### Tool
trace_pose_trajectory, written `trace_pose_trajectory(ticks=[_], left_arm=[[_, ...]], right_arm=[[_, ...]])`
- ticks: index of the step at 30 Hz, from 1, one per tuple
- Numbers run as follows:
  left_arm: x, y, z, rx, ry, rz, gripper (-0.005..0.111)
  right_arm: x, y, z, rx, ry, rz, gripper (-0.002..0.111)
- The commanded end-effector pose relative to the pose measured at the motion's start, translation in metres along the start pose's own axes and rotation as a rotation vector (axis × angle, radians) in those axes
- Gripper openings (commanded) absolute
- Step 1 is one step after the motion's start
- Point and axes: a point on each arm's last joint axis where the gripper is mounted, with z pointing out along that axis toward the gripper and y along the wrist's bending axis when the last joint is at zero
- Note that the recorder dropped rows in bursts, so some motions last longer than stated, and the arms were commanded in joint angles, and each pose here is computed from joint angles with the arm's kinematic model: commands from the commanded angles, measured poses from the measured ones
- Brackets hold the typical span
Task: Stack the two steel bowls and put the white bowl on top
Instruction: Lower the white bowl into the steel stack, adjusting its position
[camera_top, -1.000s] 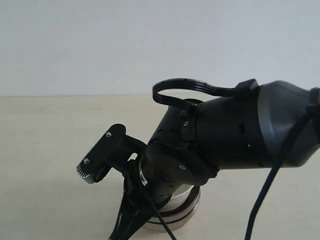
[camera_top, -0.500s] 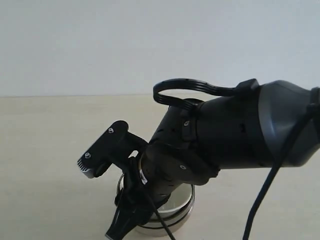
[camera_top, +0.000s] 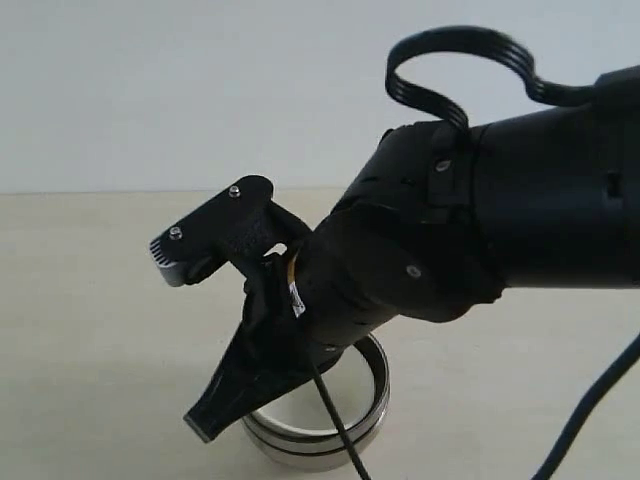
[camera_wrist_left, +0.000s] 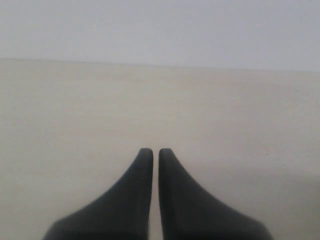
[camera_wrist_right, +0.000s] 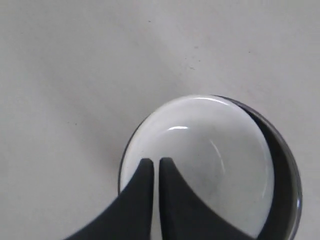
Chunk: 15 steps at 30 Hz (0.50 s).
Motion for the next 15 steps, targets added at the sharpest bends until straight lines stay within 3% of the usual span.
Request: trace_pose_trajectory(ticks=[1,10,15], left_arm=[[0.000,0.000,0.000,0.005,-0.007,-0.004,0.004],[0.000,0.000,0.000,0.005,-0.007,-0.004,0.004],[0.000,0.000,0.000,0.005,-0.007,-0.004,0.004]], right_arm=[[-0.001,0.008,0.001,-0.091,-0.002,0.104,0.000],[0.011,0.018,0.054,-0.109,0.076,0.077,0.000],[0.013,0.019,0.058,-0.109,0.083,0.055,0.000]])
